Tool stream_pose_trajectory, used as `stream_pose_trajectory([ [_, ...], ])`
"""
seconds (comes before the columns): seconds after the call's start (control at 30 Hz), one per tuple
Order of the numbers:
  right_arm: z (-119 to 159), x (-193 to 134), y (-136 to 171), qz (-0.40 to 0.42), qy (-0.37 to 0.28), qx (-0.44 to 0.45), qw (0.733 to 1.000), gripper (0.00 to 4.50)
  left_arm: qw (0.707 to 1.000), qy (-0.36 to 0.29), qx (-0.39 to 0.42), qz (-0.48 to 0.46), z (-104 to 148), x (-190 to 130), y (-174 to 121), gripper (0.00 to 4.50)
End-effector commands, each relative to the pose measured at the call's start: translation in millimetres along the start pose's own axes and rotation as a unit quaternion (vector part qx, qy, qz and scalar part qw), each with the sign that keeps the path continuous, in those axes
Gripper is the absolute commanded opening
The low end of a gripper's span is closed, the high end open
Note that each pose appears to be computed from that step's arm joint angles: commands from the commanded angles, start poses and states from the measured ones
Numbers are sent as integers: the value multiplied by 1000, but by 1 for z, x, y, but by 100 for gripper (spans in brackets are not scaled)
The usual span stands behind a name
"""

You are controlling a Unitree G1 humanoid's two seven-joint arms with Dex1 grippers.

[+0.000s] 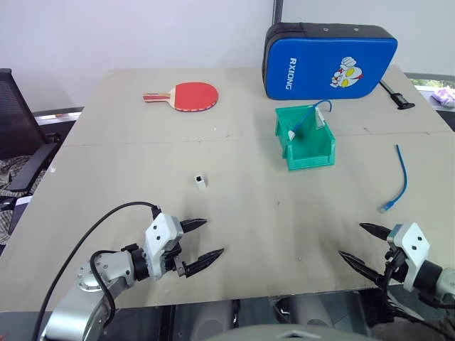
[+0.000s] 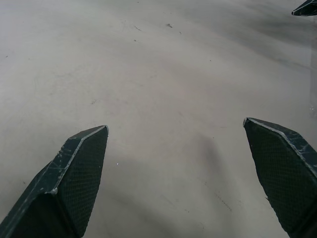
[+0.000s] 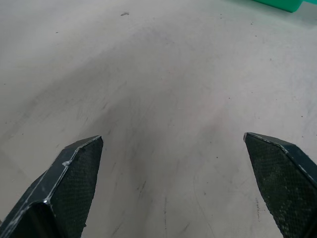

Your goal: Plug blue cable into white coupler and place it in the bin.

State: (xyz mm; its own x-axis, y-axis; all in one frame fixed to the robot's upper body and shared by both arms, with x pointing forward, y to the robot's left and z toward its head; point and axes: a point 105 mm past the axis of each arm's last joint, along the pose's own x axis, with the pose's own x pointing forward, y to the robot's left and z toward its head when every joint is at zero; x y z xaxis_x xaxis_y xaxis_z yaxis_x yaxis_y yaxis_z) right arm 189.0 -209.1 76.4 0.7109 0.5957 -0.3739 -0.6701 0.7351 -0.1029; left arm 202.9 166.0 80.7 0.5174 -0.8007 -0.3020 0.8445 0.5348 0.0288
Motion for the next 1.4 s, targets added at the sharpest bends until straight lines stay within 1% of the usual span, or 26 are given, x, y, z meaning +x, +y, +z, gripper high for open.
stream_pose_trajectory([
  [0.03,19,0,-5,-10,-27,-28,999,450,999,-33,4,-3,22,6,-3,448],
  [0.1,33,1,-13,-21,-44,-32,998,450,998,-61,-16,-7,36,16,-4,448],
  [0.2,45,-1,-24,-23,-39,-41,998,450,997,-58,-32,-30,41,21,-11,448],
  [0.3,56,-14,-47,7,23,-91,996,450,994,-59,-27,-84,51,23,-25,448],
  [0.4,62,-28,-72,52,108,-161,980,450,991,-50,20,-119,54,22,-32,448],
  [0.5,62,-36,-93,94,188,-233,949,369,989,-45,40,-138,52,21,-36,450],
  [0.53,62,-37,-97,108,206,-247,941,333,988,-46,42,-142,52,21,-37,450],
  [0.57,60,-38,-102,123,230,-268,927,274,987,-47,46,-146,52,21,-40,450],
  [0.67,48,-33,-121,161,295,-337,879,274,985,-47,55,-153,51,22,-46,450],
  [0.7,45,-29,-125,169,304,-350,870,274,985,-48,56,-153,51,22,-47,450],
  [0.8,39,-11,-135,193,316,-376,849,274,986,-54,59,-149,53,23,-49,450],
  [0.97,27,13,-149,218,339,-400,823,274,987,-54,58,-142,52,25,-46,450],
  [1.07,21,21,-150,250,354,-392,812,191,988,-52,57,-135,50,24,-42,450],
  [1.13,21,24,-150,262,356,-389,808,92,989,-53,56,-128,49,24,-40,450],
  [1.2,28,31,-146,269,337,-377,820,2,990,-53,56,-121,48,23,-39,450],
  [1.23,33,35,-143,273,324,-371,826,2,990,-53,55,-118,47,23,-39,450],
  [1.3,53,48,-127,286,282,-361,842,2,992,-53,50,-105,47,23,-37,450],
  [1.37,74,64,-103,302,238,-349,855,2,993,-55,53,-87,47,24,-34,450],
  [1.4,83,73,-88,311,222,-347,856,2,994,-56,58,-71,47,26,-30,450],
])
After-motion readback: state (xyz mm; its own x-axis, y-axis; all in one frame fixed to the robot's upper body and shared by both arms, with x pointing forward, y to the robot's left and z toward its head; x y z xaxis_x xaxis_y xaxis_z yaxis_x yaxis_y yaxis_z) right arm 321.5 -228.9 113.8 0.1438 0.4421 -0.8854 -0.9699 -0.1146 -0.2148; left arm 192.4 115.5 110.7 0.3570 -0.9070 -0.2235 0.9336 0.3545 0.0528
